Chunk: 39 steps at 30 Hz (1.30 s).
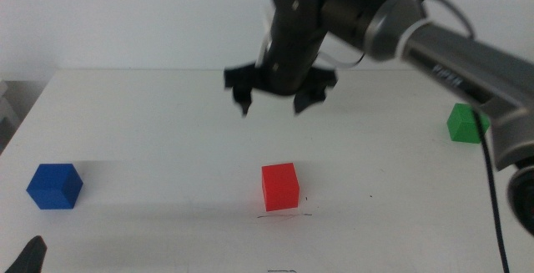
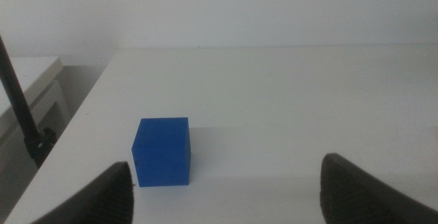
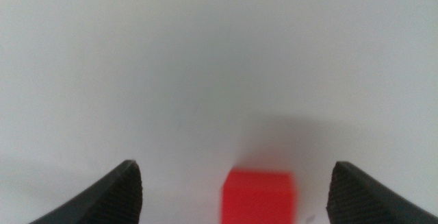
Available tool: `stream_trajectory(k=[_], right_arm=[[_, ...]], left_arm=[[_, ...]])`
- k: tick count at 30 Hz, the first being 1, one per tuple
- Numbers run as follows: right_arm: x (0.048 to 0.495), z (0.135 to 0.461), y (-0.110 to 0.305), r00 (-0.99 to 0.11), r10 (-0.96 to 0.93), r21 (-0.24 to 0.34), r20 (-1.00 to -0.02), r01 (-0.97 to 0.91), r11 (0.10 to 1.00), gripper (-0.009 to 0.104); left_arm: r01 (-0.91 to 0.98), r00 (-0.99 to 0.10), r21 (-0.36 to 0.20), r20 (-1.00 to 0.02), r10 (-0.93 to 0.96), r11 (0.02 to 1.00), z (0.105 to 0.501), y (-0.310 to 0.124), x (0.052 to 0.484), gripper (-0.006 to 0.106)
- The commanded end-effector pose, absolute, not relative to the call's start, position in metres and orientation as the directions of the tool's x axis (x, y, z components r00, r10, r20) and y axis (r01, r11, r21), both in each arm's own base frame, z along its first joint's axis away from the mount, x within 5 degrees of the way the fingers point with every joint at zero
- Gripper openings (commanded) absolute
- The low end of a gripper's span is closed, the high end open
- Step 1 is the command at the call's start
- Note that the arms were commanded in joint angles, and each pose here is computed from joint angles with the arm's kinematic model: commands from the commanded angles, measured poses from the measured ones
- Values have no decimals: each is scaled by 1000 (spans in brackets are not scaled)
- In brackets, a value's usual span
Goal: Stack red cubes first, then green, then blue cubes in a specific spot.
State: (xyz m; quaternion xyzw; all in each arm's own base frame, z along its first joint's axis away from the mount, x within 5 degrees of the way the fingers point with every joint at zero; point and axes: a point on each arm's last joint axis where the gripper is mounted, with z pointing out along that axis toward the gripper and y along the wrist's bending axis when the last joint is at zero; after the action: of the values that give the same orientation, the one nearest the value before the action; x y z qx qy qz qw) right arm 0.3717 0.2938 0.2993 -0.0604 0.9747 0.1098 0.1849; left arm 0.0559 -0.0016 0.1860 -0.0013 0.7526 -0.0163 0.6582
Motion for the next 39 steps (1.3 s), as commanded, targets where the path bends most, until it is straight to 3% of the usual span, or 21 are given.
stream_trajectory(k=[1,7,13,23,28,39], right_arm=[[368,355,260,-875,-46,146,-483,-132,980,92],[395,368,206,-845,10,88,-535,-44,995,89],[427,367,126,-832,145,72,-536,126,989,87],[458,342,0,-835,252,4,-490,288,958,87],[464,327,-25,-851,285,44,-442,296,954,87],[480,284,-30,-897,251,10,-363,266,964,87]], left_arm=[[22,-7,-41,-999,-41,999,202,-1,54,93],[22,-7,-41,-999,-41,999,202,-1,54,93],[22,-7,-41,-999,-41,999,202,-1,54,93],[22,-7,-41,-999,-41,999,202,-1,54,93],[22,-7,-41,-999,-41,999,202,-1,54,93],[22,-7,-41,-999,-41,999,202,-1,54,93]])
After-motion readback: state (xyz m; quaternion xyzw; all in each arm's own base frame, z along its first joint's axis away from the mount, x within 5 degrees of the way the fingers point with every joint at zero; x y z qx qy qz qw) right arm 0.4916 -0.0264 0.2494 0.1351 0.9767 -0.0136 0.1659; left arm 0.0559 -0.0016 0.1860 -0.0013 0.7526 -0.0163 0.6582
